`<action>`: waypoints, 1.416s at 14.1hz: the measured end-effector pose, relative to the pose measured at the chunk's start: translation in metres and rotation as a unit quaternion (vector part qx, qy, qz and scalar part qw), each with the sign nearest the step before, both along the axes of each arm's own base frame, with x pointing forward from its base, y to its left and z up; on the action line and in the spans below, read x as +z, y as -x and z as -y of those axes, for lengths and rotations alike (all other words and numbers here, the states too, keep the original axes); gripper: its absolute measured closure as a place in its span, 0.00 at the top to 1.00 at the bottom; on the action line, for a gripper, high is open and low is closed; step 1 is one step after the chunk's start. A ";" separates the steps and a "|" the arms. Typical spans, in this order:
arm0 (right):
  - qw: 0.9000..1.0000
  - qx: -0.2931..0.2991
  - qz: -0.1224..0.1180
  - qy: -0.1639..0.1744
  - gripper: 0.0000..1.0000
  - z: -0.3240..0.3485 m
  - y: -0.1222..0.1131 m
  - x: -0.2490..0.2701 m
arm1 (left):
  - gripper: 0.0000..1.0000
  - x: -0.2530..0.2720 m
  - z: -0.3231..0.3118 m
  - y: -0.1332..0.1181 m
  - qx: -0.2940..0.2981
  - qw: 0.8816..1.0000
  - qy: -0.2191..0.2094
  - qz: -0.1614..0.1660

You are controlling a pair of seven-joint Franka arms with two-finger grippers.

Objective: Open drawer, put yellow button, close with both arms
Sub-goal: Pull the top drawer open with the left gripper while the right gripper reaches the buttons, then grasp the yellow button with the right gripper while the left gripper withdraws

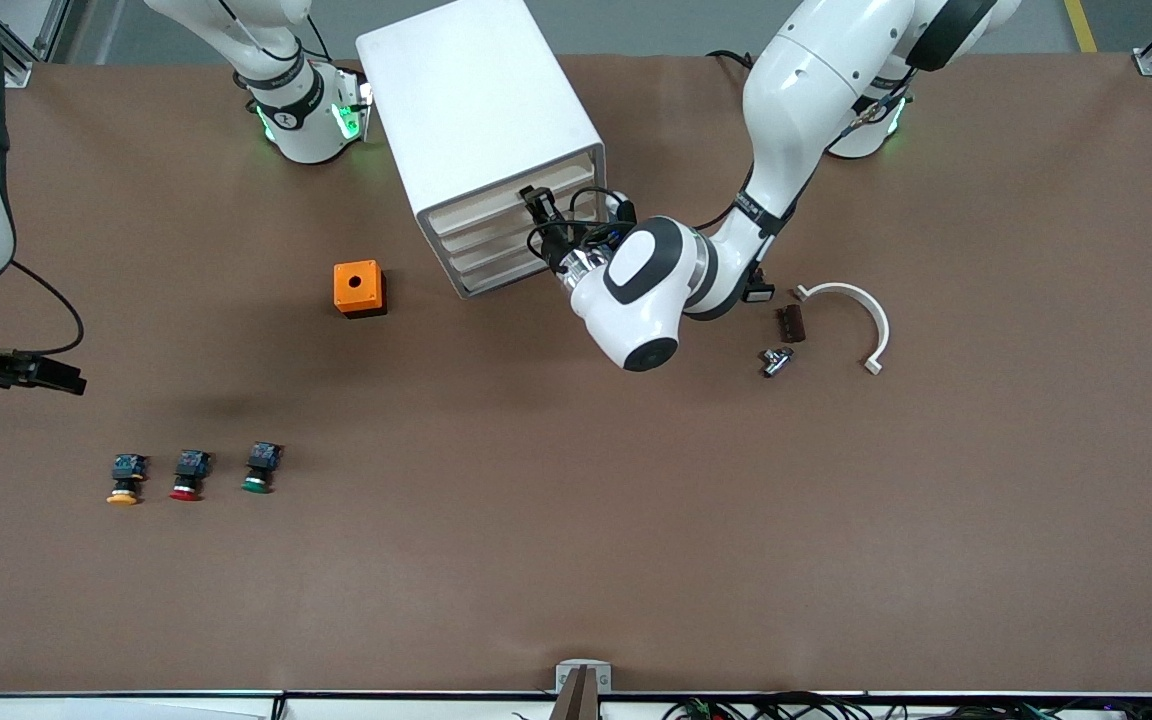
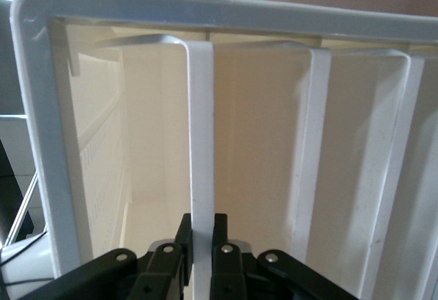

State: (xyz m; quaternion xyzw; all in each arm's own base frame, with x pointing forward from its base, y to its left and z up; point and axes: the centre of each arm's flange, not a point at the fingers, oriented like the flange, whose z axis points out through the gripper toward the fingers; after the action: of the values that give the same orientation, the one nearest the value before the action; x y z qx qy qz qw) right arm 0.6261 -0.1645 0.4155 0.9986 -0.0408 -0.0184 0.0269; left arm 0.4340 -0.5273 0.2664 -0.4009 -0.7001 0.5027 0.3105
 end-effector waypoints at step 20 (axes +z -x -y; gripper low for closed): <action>0.995 0.086 0.048 0.004 1.00 0.038 -0.032 -0.227 | 0.19 0.033 -0.117 -0.144 0.099 0.987 0.024 0.125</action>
State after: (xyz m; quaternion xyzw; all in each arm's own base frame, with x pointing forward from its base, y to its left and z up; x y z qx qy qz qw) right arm 0.6580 -0.2030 0.1887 0.9981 0.0435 0.0317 0.0306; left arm 0.5783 -0.4103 0.2992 -0.3964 -0.7575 0.4936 0.1597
